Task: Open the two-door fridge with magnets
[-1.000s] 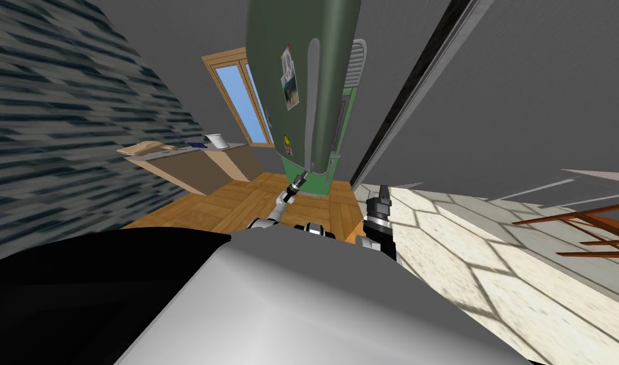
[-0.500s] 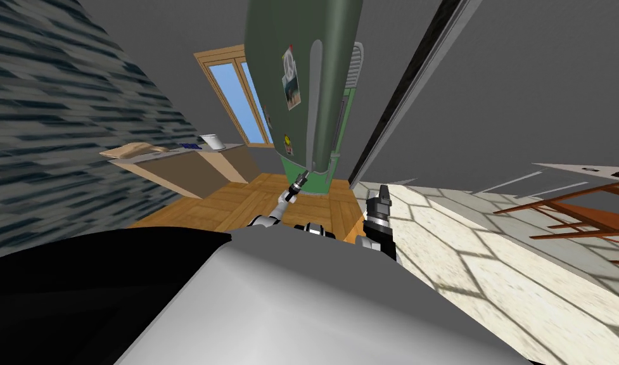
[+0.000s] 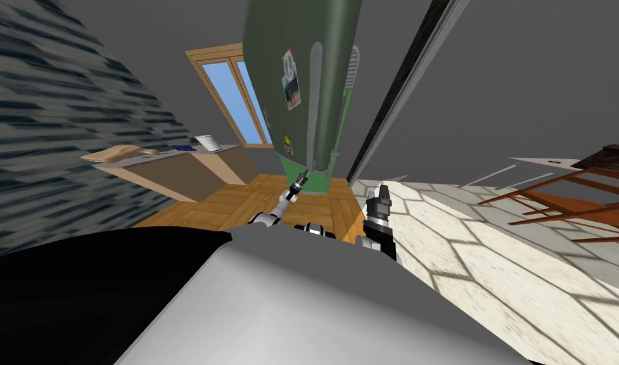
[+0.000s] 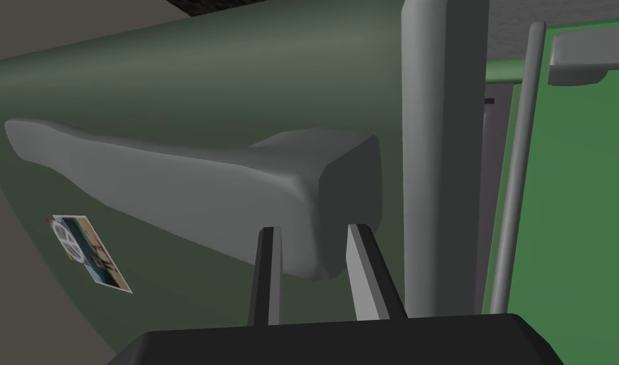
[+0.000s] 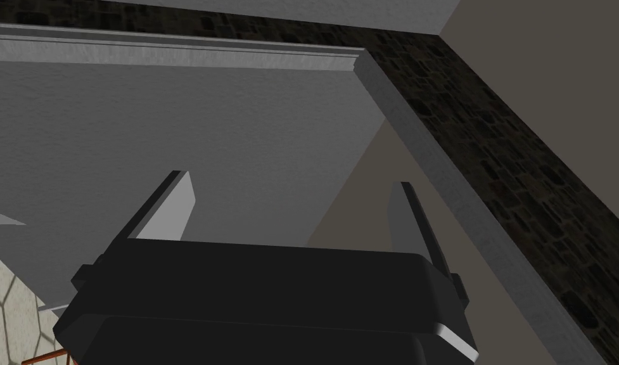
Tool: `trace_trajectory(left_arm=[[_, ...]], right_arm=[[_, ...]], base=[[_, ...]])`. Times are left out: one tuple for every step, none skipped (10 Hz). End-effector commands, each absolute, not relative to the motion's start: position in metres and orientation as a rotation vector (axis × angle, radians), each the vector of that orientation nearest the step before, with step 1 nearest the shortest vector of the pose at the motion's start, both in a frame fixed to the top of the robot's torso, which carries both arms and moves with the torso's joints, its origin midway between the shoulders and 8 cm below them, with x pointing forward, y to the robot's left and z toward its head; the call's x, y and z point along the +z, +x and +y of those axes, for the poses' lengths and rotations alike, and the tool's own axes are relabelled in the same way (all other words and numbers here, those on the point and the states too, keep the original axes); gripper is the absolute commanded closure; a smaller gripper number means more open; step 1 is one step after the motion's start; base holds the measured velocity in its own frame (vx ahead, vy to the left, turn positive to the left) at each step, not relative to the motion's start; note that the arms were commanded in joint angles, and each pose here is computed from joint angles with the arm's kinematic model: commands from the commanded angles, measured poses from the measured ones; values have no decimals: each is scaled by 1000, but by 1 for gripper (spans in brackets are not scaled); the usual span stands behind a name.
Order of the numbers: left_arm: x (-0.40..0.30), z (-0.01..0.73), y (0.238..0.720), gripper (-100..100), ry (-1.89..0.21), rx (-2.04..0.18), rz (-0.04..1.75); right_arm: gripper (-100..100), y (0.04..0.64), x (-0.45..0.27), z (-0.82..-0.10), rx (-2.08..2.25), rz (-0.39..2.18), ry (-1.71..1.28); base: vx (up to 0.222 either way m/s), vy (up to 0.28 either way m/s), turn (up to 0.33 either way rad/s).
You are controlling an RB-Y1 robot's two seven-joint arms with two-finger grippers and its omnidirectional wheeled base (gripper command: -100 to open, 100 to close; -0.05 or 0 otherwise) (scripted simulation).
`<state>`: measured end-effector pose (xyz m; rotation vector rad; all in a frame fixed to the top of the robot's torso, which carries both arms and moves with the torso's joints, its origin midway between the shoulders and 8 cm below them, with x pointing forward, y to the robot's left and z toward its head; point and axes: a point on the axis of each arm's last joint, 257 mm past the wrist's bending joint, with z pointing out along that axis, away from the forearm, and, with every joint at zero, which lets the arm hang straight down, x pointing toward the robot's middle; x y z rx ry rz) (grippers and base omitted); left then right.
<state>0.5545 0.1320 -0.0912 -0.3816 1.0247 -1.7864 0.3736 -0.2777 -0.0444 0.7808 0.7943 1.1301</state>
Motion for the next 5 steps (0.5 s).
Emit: trace_trajectory(left_arm=[[-70,131,568,100,-352,-1753,1000],[-68,136,569,100,-369,-1761,980],[-82,122,576,100,-365,-1734,1044],[-72,124,578,100,-362,-1730,1014],[-69,129,579,100,-377,-1732,992]], right_arm=[[0,374,-44,-278,1130,794,780],[0,374,-44,-278,1130,794,780],[0,374,-44,-278,1130,794,781],[0,374,-44,-278,1130,794,780],[0,374,-44,-278,1130,794,780]], base=[[-120,193,-224],[-69,84,-39],[-165,191,-171],[-149,196,-197],[-60,84,-53]])
